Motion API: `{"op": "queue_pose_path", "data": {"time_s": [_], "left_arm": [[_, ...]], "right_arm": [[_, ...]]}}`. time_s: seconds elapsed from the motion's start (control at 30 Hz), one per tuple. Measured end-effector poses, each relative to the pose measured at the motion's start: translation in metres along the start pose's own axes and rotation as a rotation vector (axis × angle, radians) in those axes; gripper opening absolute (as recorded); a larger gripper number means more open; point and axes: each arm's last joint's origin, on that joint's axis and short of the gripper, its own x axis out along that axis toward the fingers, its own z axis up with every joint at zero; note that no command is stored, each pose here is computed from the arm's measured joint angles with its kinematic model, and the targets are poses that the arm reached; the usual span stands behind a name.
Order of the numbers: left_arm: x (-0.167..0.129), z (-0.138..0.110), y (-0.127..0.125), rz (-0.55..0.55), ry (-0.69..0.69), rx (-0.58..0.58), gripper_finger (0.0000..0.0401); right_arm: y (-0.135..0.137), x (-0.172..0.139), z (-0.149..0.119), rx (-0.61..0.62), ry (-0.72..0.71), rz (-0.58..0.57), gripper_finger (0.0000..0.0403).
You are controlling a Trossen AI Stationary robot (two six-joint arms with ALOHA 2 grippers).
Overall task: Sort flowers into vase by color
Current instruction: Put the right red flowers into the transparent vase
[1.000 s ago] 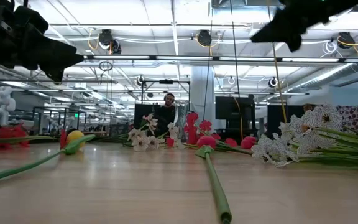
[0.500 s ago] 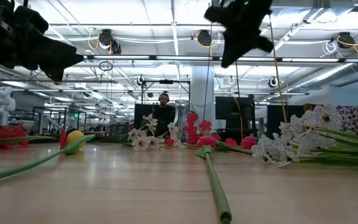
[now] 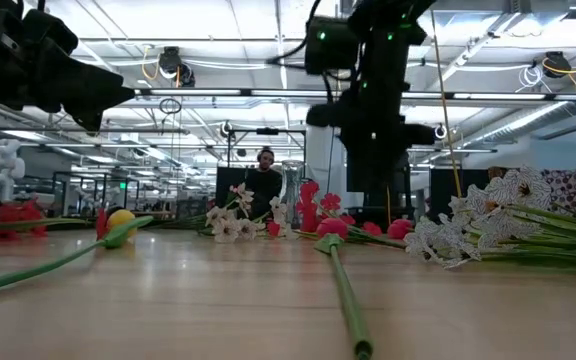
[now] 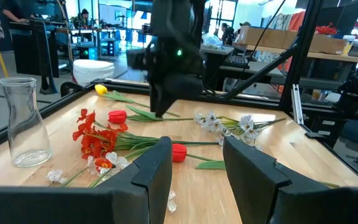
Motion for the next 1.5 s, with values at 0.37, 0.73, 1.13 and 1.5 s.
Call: {"op": "queue_pose_path", "data": {"time_s": [0.37, 0.73, 1.13, 1.5], "left_arm": [[0.0, 0.0, 0.0, 0.0, 0.0, 0.0, 0.0151], [0.0, 0.0, 0.0, 0.0, 0.0, 0.0, 0.0151], [0.0, 0.0, 0.0, 0.0, 0.0, 0.0, 0.0151], [0.0, 0.0, 0.0, 0.0, 0.0, 0.0, 0.0151]], "right_arm": [[0.009, 0.052, -0.001, -0.034, 0.139, -0.024, 0.0187], [0.015, 0.074, 0.003, -0.045, 0.155, 0.014, 0.0166], [0.014, 0.072, 0.005, -0.079, 0.139, 0.028, 0.0013], [-0.001, -0.017, 0.013, -0.062, -0.151, 0.081, 0.0002]]}}
